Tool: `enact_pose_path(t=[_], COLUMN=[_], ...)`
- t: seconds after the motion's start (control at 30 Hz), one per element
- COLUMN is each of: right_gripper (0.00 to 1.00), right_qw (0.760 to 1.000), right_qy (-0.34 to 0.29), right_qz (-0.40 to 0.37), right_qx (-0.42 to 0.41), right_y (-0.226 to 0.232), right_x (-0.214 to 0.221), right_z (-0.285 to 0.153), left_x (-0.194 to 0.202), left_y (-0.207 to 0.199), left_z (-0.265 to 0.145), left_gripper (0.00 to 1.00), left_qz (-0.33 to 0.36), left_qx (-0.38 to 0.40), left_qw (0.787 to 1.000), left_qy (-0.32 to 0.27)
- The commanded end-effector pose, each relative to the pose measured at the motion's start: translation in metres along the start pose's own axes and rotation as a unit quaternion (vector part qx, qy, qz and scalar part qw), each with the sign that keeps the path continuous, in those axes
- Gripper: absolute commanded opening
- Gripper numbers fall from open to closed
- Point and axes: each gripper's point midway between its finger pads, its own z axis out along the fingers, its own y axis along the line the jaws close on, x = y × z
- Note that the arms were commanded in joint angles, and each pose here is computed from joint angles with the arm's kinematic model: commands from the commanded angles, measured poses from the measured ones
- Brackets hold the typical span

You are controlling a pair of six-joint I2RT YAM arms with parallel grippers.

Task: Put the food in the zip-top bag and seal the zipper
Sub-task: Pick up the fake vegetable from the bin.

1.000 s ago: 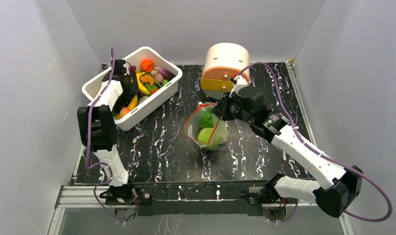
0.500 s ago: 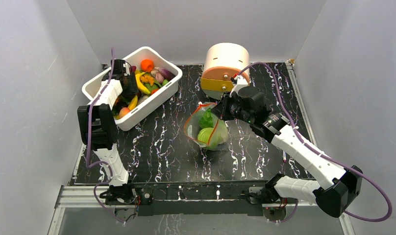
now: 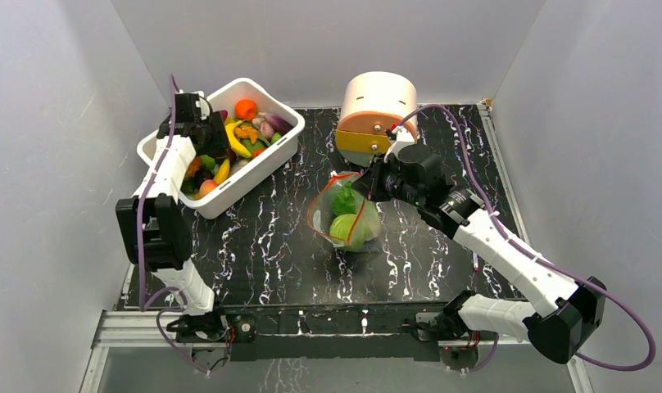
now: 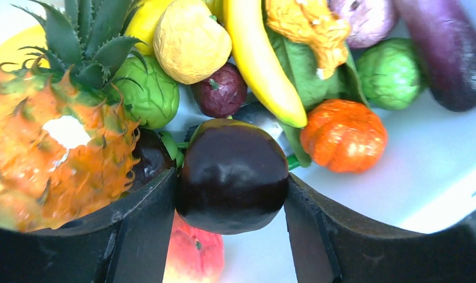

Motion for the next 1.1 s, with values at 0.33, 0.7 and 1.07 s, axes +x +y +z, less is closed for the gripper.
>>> enact_pose_path(t=[0.33, 0.7, 1.07], right_gripper=[0.00, 0.00, 0.00], right_qw=[0.994, 0.995, 0.995], right_qy=[-0.056, -0.044, -0.047], right_qz=[0.049, 0.074, 0.078], right_qx=[-0.074, -0.056, -0.043], right_y=[0.037, 0.029, 0.029], right_x=[-0.035, -0.027, -0.034], right_z=[0.008, 0.027, 0.034], left_x=[-0.009, 0.031, 0.061], left_y=[-0.063, -0.120, -0.167], left_z=[-0.123, -0.188, -0.253], left_gripper=[0.39, 0.37, 0.35], left_qz=[-0.030, -0.043, -0.027], left_qx=[0.193, 0.375, 0.499], left_qw=[0.979, 0.924, 0.865], left_qy=[-0.049, -0.050, -0.036])
